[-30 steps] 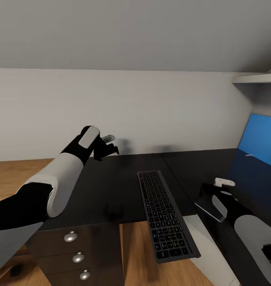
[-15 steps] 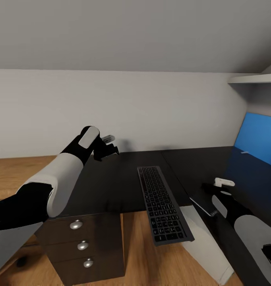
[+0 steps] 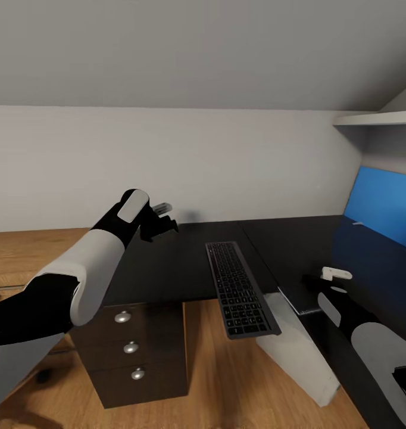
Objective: In the bedroom, organize the workspace by keeping the computer under the desk, ensuring the monitor is on the desk, placing the keyboard on the desk next to the monitor, placing the mouse on the desk next to the keyboard, moving the folder from the swivel chair onto the desk next to the mouse, stacking the notebook on top of the folder with the pen on top of the notebook, and positioning the swivel chair next to the desk.
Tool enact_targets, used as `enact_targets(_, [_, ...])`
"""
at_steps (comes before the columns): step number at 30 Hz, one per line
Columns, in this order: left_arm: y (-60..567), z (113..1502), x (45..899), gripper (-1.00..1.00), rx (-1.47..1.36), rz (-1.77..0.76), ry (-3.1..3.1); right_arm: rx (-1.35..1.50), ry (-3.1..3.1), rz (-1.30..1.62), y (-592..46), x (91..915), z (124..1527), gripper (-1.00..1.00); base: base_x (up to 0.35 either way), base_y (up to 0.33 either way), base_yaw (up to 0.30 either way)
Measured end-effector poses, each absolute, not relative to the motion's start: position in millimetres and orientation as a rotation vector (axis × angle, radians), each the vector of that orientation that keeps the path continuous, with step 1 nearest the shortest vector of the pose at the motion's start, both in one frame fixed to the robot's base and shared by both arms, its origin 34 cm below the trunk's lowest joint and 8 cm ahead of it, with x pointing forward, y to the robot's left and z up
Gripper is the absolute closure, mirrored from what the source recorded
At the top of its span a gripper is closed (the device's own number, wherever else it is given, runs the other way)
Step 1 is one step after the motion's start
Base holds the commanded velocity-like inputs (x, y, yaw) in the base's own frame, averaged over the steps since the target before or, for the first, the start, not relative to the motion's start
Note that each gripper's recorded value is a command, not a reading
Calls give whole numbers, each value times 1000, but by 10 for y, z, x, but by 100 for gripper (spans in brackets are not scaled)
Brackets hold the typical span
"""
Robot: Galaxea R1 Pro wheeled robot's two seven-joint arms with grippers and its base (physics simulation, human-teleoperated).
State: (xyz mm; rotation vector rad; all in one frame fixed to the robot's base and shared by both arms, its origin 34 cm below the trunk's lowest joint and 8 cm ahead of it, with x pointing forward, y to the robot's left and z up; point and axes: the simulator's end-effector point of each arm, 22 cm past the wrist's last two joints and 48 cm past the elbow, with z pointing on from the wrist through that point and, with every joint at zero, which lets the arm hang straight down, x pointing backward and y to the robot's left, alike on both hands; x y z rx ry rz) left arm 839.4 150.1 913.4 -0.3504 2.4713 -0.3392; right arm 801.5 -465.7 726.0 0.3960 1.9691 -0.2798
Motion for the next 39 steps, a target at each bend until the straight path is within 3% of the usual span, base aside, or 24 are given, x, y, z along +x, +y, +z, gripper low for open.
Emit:
enact_targets(33, [1490, 9129, 8392, -100, -351, -346, 2473, 391, 1972, -281, -4652, 8017, 7261, -100, -253, 0, 0])
enact_targets(39, [1490, 9135, 8389, -100, -351, -347, 2472, 396, 1968, -280, -4659, 8012, 7264, -100, -79, 0, 0])
